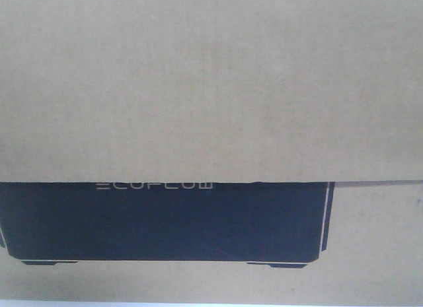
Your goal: Grab box from left shelf to table start
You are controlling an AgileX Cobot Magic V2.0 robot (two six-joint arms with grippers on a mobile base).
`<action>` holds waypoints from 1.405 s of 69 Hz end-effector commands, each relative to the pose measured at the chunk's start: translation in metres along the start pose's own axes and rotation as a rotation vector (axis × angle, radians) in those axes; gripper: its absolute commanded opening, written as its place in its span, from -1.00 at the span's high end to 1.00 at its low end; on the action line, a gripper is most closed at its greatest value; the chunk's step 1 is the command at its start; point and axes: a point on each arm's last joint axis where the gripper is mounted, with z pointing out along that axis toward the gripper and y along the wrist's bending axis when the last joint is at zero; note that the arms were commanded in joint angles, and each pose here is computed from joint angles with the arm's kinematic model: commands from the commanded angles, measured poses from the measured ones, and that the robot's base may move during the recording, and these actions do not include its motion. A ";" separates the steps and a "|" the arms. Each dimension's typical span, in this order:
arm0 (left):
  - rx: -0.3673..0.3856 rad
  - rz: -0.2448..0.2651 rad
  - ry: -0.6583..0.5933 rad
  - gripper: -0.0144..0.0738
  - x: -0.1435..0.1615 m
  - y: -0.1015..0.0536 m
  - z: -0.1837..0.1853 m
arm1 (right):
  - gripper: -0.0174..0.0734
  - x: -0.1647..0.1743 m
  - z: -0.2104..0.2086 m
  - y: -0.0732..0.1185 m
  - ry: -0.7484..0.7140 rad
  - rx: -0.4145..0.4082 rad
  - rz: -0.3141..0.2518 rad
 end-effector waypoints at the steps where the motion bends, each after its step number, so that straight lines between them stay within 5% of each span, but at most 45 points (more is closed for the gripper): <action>1: 0.007 0.001 -0.120 0.91 -0.017 0.000 -0.004 | 0.49 -0.016 -0.001 0.001 -0.107 -0.007 -0.020; 41: -0.008 -0.035 -0.189 0.91 0.068 0.005 0.028 | 0.49 -0.016 -0.001 0.001 -0.107 -0.007 -0.020; 97: -0.005 -0.036 -0.135 0.91 0.072 0.005 0.028 | 0.49 -0.016 -0.001 0.001 -0.106 -0.007 -0.020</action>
